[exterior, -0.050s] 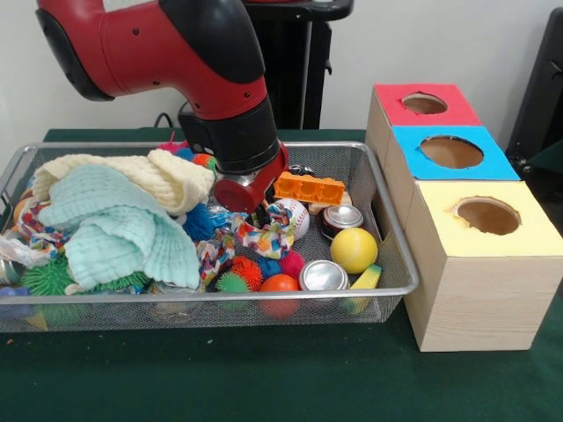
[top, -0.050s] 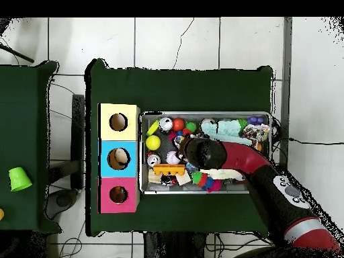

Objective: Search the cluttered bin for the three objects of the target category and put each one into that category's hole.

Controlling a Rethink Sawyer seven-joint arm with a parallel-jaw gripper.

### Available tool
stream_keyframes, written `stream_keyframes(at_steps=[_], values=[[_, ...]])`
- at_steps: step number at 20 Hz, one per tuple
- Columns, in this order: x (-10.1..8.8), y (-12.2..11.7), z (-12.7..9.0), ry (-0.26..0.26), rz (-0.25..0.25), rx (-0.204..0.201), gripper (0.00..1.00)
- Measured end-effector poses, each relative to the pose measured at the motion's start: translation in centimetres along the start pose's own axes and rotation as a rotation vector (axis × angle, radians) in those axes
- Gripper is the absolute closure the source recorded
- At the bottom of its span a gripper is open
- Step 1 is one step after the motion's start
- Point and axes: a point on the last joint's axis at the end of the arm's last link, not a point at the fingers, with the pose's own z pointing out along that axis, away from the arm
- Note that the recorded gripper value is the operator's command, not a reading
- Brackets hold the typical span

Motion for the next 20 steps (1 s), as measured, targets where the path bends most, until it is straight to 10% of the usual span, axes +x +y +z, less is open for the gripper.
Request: stream_keyframes(at_steps=[20], values=[[0.1, 1.1, 0.8, -0.005, 0.003, -0.028, 1.0]])
